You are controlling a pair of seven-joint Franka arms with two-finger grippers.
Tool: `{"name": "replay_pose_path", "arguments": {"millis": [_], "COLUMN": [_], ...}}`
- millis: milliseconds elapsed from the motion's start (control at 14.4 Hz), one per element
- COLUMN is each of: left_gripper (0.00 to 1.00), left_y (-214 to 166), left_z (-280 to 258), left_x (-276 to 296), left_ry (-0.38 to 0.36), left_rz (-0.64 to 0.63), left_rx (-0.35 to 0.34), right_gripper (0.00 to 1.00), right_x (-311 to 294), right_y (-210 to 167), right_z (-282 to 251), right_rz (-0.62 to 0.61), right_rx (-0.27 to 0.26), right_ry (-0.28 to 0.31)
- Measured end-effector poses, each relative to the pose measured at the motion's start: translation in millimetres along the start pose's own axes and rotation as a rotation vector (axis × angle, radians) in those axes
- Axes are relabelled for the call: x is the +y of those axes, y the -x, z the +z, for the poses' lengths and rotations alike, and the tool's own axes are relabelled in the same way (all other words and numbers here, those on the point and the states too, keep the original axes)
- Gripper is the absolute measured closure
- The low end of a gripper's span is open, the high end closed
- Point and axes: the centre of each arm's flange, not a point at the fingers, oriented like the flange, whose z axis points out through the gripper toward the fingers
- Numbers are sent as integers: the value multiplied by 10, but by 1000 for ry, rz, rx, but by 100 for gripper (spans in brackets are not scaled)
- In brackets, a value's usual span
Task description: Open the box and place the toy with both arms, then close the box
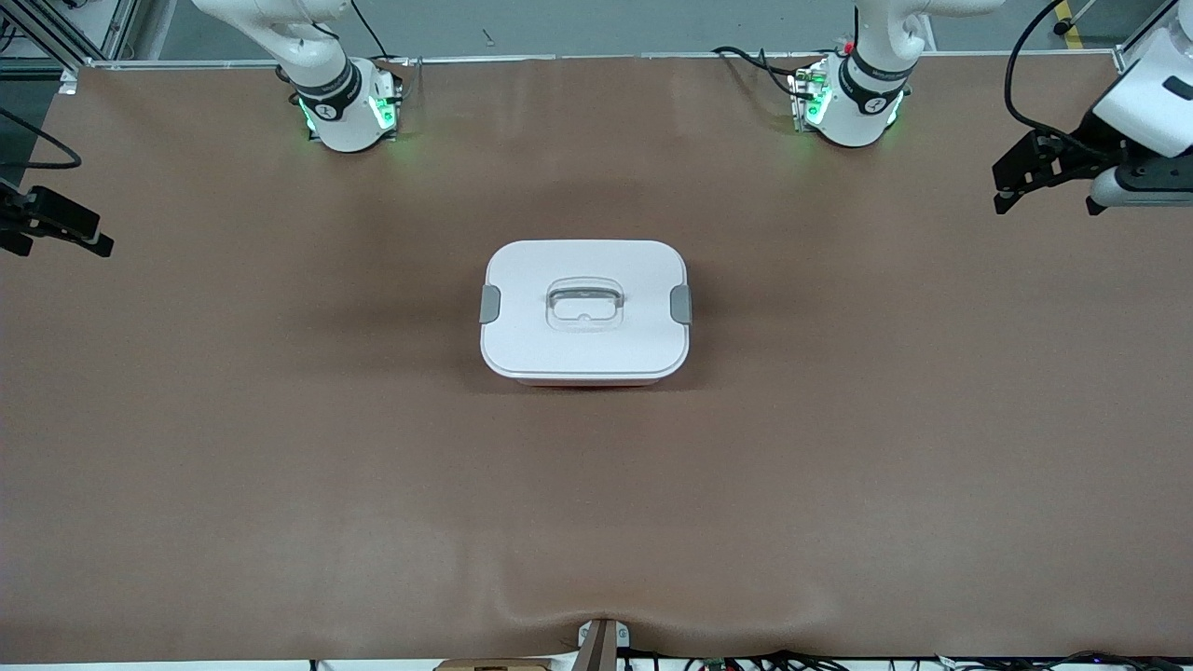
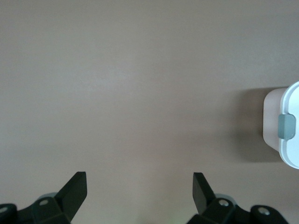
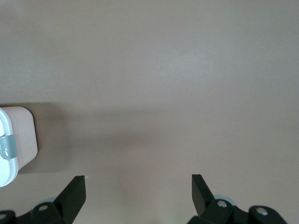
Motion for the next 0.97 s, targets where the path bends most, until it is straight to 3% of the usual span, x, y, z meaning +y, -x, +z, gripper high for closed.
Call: {"name": "replay_pose_path", "arguments": {"millis": [974], "left_gripper": [0], "left_y": [-11], "left_z": [-21], "left_x": [-9], "left_ry": [16], "left_rz": [-4], "left_rx": [11], "right_gripper": [0], "right_x": [-2], "right_y": [-2], "right_z": [-135], "right_rz": [-1], "right_rx": [32], "right_ry": [3]}}
